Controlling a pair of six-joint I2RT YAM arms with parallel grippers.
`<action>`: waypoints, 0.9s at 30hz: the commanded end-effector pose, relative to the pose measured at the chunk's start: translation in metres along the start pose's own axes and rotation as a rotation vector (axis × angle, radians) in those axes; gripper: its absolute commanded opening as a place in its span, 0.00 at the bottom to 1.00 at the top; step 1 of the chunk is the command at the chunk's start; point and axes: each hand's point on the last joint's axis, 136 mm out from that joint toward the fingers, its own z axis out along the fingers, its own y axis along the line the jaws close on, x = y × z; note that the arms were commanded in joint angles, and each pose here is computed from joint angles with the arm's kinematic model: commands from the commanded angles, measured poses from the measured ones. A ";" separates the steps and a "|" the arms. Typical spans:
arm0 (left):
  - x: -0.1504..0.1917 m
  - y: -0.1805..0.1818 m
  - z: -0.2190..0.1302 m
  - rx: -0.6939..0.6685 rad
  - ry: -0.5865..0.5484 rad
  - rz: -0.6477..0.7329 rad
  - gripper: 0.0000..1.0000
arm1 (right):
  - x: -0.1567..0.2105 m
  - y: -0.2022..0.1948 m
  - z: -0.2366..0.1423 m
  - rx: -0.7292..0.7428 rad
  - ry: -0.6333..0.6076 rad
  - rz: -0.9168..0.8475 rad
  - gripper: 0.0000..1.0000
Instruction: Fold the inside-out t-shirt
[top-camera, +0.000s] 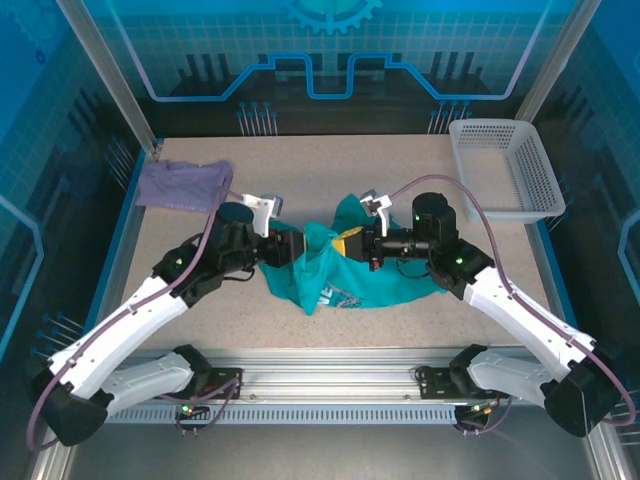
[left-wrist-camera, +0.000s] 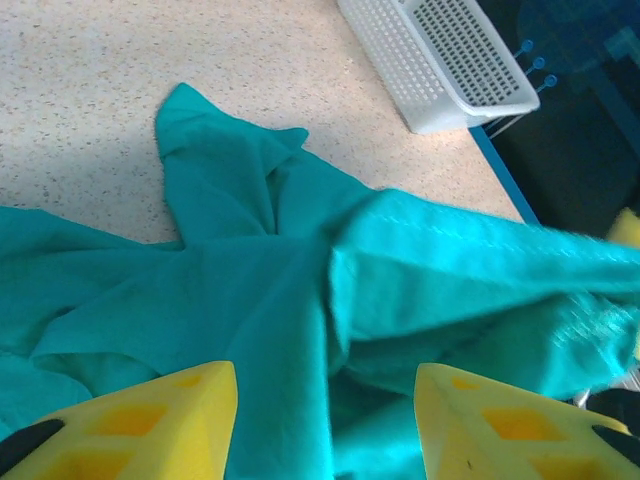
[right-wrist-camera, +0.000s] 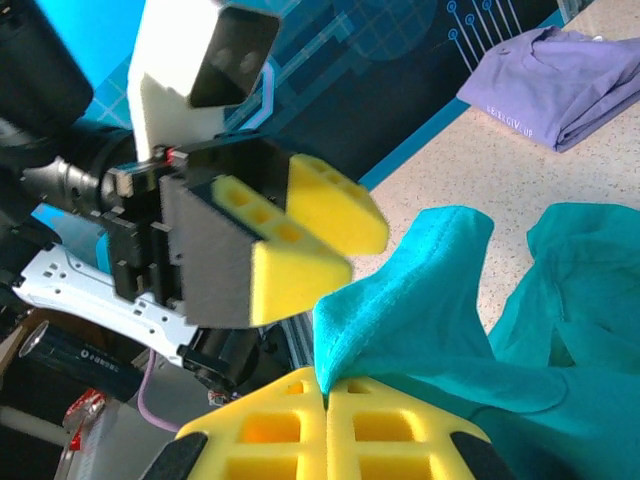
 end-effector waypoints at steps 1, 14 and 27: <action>0.009 0.002 0.003 -0.038 0.024 0.036 0.51 | -0.014 0.000 -0.003 0.012 -0.058 -0.013 0.00; 0.010 -0.016 0.028 0.017 0.080 0.063 0.30 | -0.011 -0.005 -0.005 0.041 -0.053 -0.015 0.00; -0.009 -0.005 0.053 0.023 0.062 0.003 0.29 | -0.013 0.001 -0.010 0.039 -0.065 -0.037 0.00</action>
